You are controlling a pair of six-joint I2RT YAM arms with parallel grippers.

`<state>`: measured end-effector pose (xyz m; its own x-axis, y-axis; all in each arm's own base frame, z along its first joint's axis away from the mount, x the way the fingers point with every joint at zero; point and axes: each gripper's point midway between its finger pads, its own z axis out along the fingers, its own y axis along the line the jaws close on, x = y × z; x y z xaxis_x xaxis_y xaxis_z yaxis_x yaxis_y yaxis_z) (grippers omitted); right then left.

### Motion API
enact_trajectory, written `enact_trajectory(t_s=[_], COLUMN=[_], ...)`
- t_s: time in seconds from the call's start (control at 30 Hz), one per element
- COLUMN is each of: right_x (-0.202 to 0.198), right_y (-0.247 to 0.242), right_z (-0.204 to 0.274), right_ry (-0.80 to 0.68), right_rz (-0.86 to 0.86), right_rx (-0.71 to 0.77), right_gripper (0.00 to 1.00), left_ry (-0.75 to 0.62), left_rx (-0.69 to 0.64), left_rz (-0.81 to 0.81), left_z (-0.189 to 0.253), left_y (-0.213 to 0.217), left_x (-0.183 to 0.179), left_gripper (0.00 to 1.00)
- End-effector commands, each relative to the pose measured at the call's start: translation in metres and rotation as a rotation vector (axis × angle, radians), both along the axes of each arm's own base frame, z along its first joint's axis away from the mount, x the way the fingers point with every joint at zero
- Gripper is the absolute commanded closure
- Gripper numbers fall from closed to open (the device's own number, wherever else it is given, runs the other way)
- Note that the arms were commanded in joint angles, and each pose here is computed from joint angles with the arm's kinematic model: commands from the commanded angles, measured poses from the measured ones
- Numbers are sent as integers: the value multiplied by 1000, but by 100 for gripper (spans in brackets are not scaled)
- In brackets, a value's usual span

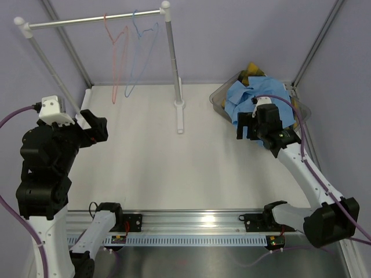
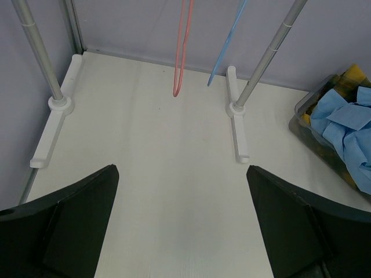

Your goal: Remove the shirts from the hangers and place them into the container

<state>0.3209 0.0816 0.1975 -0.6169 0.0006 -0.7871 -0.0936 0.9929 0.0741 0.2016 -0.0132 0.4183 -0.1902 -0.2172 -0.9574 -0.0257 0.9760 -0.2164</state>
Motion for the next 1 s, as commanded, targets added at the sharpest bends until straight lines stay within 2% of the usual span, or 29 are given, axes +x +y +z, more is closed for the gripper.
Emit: enact_trajectory(t_s=[0.0, 0.2, 0.27, 0.5, 0.6, 0.63, 0.73, 0.77, 0.83, 0.97], right_x=[30, 62, 69, 83, 87, 87, 90, 91, 95, 106], right_y=[-5, -7, -6, -11, -13, -14, -20, -25, -29, -56], right_z=[16, -21, -20, -31, -27, -27, -24, -23, -19, -2], right_ry=[-77, -27, -38, -15, -22, -21, -30, -31, -41, -66], right_rz=[-56, -110, -106, -134, -143, -145, -170, -183, -197, -289], right_rx=[-36, -102, -120, -175, -189, -194, -226, -245, -253, -214], right_gripper=[0, 3, 5, 21, 41, 59, 80, 91, 99, 100], left_ry=[-30, -16, -21, -22, -21, -23, -21, -23, -20, -26], left_rx=[3, 10, 12, 18, 20, 22, 24, 27, 31, 36], left_rz=[1, 6, 7, 6, 3, 3, 2, 3, 3, 6], left_z=[7, -1, -2, -2, -3, -2, -3, -2, -3, -1], left_y=[0, 2, 2, 2, 2, 2, 2, 2, 2, 3], left_x=[4, 3, 1, 0, 0, 1, 0, 0, 0, 0], left_gripper=[1, 1, 1, 1, 1, 1, 1, 1, 1, 1])
